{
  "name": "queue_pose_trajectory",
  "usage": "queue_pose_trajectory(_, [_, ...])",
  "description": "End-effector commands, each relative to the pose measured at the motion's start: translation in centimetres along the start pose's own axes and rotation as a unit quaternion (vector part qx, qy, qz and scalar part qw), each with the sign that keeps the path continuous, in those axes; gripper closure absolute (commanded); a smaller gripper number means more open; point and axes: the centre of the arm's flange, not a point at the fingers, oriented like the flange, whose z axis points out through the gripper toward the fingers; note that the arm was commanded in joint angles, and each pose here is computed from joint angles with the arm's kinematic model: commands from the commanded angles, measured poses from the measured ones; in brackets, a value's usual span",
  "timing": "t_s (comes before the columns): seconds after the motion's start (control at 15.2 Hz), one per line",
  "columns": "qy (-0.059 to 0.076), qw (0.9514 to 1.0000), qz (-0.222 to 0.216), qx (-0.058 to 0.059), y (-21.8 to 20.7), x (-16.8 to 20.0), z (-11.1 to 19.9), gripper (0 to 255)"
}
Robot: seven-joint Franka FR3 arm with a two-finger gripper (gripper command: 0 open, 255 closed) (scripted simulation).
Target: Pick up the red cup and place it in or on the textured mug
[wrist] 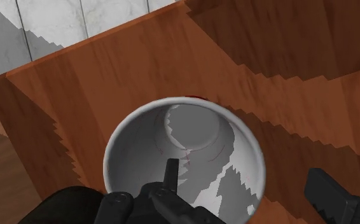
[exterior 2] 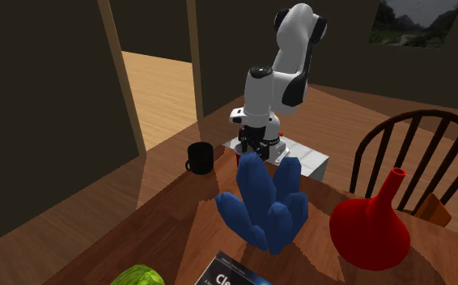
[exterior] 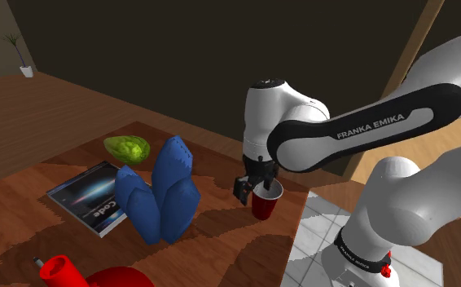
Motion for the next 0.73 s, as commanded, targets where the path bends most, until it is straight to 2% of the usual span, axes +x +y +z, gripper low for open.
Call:
queue_pose_trajectory(0.0, [0.000,1.0000,0.000,0.000,0.00,0.11,1.02,0])
queue_pose_trajectory(0.53, [0.000,1.0000,0.000,0.000,-0.01,0.11,1.32,0])
queue_pose_trajectory(0.59, [0.000,1.0000,0.000,0.000,-0.01,0.11,1.32,255])
queue_pose_trajectory(0.66, [0.000,1.0000,0.000,0.000,-0.01,0.11,1.32,255])
